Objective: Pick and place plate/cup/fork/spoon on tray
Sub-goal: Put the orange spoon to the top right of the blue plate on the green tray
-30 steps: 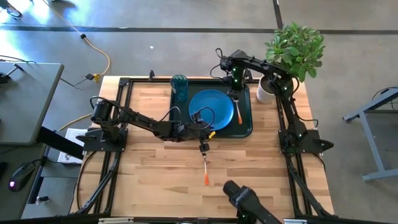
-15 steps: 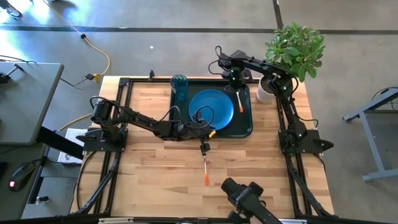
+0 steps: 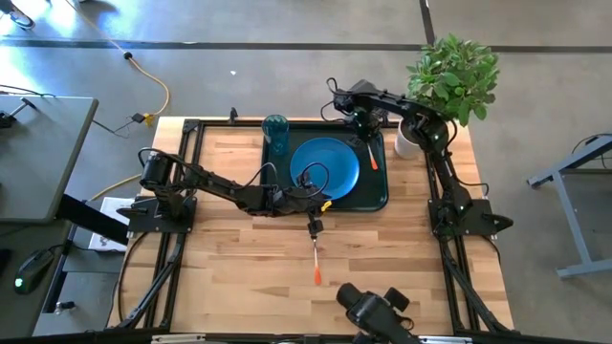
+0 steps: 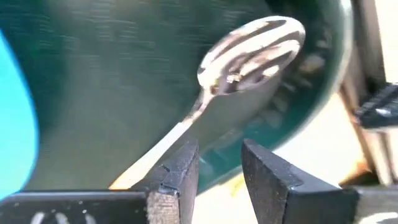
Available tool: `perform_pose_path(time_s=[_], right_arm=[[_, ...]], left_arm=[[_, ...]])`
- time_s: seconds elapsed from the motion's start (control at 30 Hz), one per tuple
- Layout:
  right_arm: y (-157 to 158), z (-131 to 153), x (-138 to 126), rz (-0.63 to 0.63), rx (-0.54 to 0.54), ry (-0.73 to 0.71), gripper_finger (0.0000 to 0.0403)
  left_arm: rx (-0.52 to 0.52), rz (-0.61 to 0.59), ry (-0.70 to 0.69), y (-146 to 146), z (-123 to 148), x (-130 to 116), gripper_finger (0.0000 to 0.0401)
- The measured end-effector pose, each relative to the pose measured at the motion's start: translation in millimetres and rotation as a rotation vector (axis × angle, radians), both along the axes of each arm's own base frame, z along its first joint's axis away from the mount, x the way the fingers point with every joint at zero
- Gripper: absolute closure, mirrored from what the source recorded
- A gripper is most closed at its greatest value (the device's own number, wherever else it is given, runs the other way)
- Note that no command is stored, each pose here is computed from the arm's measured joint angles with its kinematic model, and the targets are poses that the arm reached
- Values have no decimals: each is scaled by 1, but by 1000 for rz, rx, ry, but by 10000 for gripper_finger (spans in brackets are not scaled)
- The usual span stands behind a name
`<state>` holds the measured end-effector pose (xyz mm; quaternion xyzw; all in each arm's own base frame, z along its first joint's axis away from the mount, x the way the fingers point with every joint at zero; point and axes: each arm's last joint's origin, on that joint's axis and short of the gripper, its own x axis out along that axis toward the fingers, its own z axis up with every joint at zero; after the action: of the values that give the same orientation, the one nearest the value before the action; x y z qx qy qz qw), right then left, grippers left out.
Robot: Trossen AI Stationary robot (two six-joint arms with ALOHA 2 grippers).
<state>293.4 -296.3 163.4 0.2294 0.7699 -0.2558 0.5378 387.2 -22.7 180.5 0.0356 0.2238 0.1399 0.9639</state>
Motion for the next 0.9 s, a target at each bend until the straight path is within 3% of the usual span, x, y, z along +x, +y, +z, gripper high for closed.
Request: perform_pose_path(time_s=[0.43,0.6,0.8,0.9], right_arm=[[14,0,19,-14,-134,33,296],[13,-1,26,7,-233,35,302],[18,1,24,10,-192,58,318],[28,12,26,51,-225,101,327]], left_arm=[[-19,-2,87,-8,-8,-5,345],[0,13,87,-13,-9,-7,346],[7,70,116,-12,-12,-10,347],[-11,87,158,-12,-16,-13,347]])
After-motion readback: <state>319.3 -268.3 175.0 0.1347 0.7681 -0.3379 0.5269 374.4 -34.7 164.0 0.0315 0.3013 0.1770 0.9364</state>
